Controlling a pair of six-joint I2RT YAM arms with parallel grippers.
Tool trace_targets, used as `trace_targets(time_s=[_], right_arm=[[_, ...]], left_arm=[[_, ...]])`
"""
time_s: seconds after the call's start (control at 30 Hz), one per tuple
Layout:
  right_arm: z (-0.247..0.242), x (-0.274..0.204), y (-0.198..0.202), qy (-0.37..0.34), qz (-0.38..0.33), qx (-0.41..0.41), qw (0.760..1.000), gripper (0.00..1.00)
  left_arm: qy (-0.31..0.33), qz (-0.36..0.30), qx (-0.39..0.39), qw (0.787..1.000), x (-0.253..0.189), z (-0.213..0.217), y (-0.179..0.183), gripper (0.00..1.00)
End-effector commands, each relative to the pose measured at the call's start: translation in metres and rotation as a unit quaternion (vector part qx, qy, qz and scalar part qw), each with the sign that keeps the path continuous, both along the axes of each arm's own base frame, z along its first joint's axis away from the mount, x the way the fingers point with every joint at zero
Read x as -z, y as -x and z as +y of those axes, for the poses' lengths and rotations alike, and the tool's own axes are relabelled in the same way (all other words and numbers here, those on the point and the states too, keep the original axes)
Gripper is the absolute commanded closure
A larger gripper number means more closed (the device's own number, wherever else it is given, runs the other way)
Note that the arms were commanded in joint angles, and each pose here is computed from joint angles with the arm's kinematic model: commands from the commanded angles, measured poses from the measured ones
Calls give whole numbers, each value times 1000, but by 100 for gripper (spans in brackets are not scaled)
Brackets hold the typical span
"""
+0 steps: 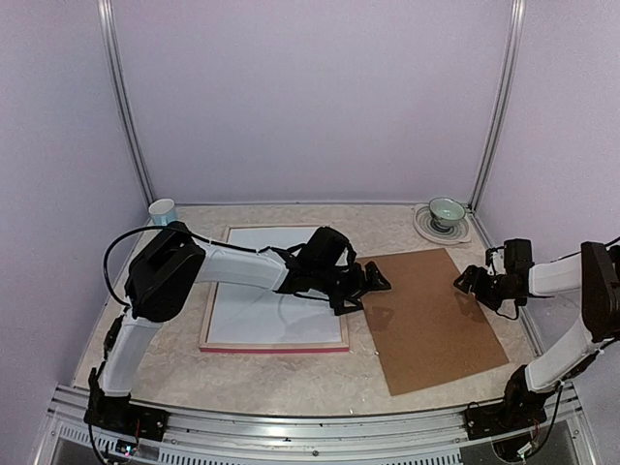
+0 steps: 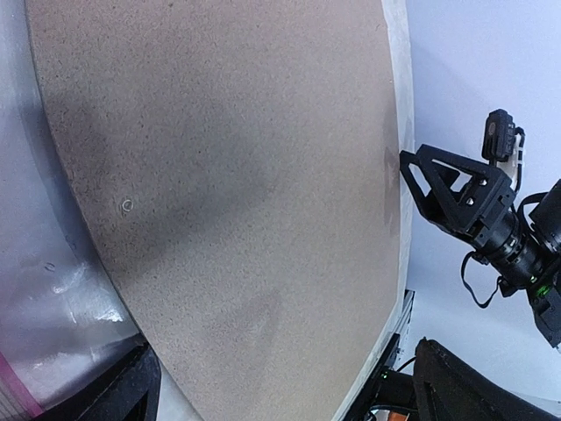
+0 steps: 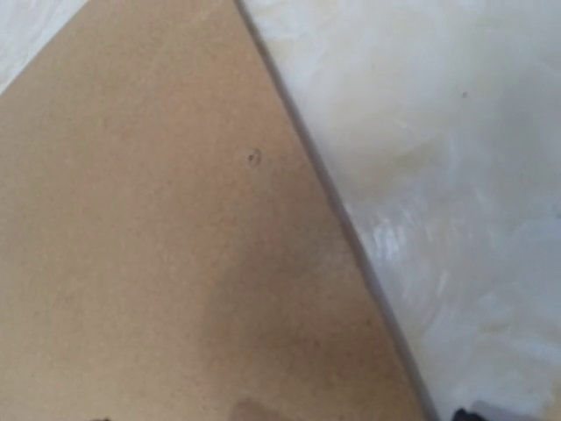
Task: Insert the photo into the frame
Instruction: Pick up the backboard from the center of the board.
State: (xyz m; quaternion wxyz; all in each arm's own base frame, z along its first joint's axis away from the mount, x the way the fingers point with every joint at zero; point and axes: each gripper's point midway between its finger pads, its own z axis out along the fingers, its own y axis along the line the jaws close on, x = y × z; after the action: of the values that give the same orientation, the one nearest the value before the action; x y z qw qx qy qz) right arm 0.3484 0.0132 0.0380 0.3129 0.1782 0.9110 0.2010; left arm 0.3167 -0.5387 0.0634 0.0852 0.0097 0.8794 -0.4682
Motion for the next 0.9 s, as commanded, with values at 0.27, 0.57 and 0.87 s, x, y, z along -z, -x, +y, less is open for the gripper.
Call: trace_targets(time_s=[0.27, 0.57, 0.87], right_arm=[[29, 25, 35, -66, 64, -37, 995, 17], [36, 22, 37, -76, 59, -48, 994, 17], [43, 20, 39, -83, 57, -56, 993, 17]], left_arm=[[165, -78, 39, 982, -96, -26, 14, 1], [220, -100, 46, 969, -126, -23, 22, 1], [263, -124, 55, 955, -158, -19, 30, 1]])
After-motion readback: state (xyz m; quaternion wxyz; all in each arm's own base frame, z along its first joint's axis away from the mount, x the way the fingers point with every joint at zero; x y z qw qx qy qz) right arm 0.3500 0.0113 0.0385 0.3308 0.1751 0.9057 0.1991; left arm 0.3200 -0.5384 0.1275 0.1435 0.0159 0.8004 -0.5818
